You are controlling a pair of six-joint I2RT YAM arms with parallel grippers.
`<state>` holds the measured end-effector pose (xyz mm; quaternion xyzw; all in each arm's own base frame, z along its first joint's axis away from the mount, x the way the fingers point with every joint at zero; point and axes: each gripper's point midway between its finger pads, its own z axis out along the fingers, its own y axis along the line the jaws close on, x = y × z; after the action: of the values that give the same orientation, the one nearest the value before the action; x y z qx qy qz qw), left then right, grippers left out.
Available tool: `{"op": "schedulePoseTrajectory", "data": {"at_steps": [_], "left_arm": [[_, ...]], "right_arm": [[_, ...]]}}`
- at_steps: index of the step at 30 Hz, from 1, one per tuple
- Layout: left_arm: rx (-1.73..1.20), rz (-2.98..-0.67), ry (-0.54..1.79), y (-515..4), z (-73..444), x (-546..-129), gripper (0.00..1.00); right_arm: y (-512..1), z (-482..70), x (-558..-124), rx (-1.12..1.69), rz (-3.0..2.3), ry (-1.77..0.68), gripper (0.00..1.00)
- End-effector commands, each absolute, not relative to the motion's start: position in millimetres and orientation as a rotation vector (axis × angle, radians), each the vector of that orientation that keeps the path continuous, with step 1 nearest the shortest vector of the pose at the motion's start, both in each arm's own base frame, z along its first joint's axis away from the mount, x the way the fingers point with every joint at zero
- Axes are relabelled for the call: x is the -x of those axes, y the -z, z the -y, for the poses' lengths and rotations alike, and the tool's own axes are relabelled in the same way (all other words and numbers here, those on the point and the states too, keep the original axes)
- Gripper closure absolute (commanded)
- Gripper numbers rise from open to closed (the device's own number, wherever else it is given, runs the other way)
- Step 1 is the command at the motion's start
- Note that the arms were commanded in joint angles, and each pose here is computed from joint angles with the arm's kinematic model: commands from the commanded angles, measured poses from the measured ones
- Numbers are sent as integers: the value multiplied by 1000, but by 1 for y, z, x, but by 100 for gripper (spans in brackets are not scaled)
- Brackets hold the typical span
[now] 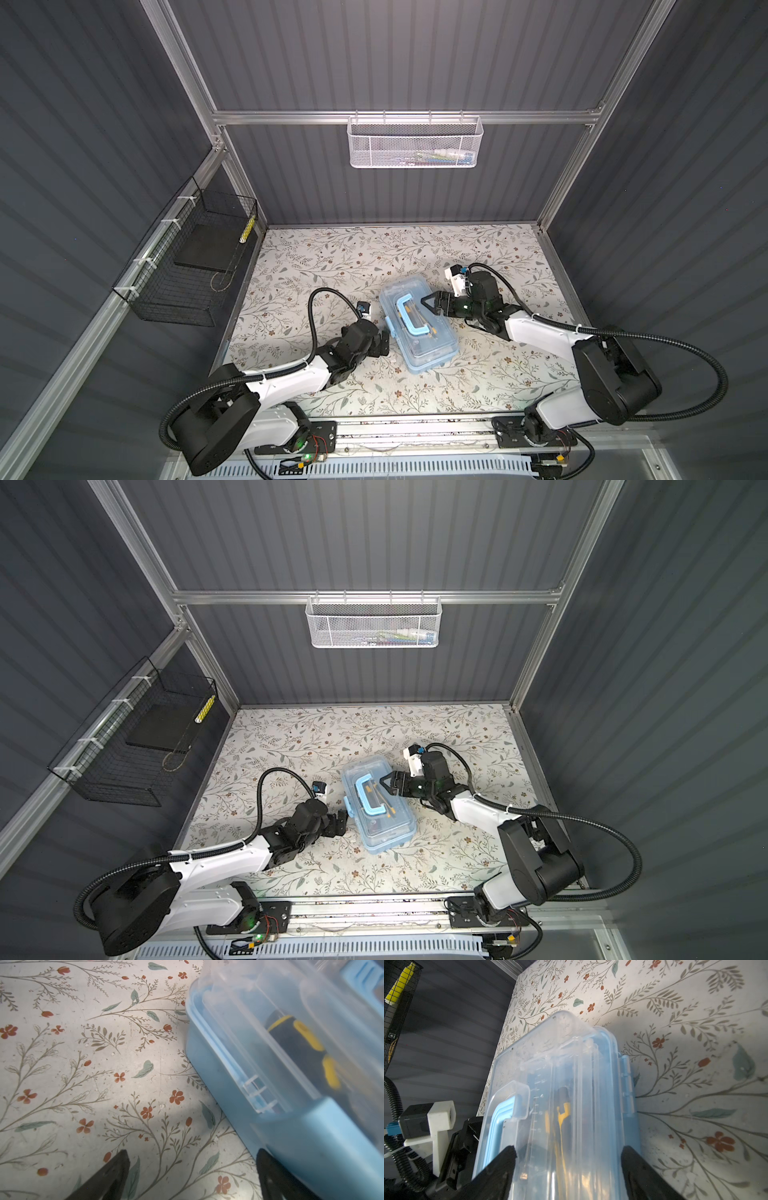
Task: Pack the tool kit
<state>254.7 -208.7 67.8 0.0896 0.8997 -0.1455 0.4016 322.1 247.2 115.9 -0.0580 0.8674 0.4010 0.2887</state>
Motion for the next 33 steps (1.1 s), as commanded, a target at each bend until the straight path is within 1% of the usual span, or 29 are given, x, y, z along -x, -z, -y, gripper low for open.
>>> {"op": "schedulePoseTrajectory", "data": {"at_steps": [1,4,13,19,23,28,33], "left_arm": [[-191,-2213,450,-88,216,-261,16],[-179,-2189,519,-97,224,-260,22],[-117,-2146,671,-110,236,-259,26],[-99,-2143,775,-111,248,-256,26],[-18,-2143,855,-107,251,-254,21],[68,-2109,925,-112,247,-252,20],[121,-2074,971,-116,241,-249,28]], "right_arm": [[-90,-244,-303,152,-2425,-1059,20],[-90,-245,-304,151,-2423,-1068,19],[-92,-246,-304,157,-2417,-1070,19],[-93,-246,-305,158,-2416,-1070,19],[-92,-246,-304,156,-2418,-1071,20],[-92,-246,-304,158,-2417,-1075,20],[-92,-247,-305,156,-2414,-1084,20]]}}
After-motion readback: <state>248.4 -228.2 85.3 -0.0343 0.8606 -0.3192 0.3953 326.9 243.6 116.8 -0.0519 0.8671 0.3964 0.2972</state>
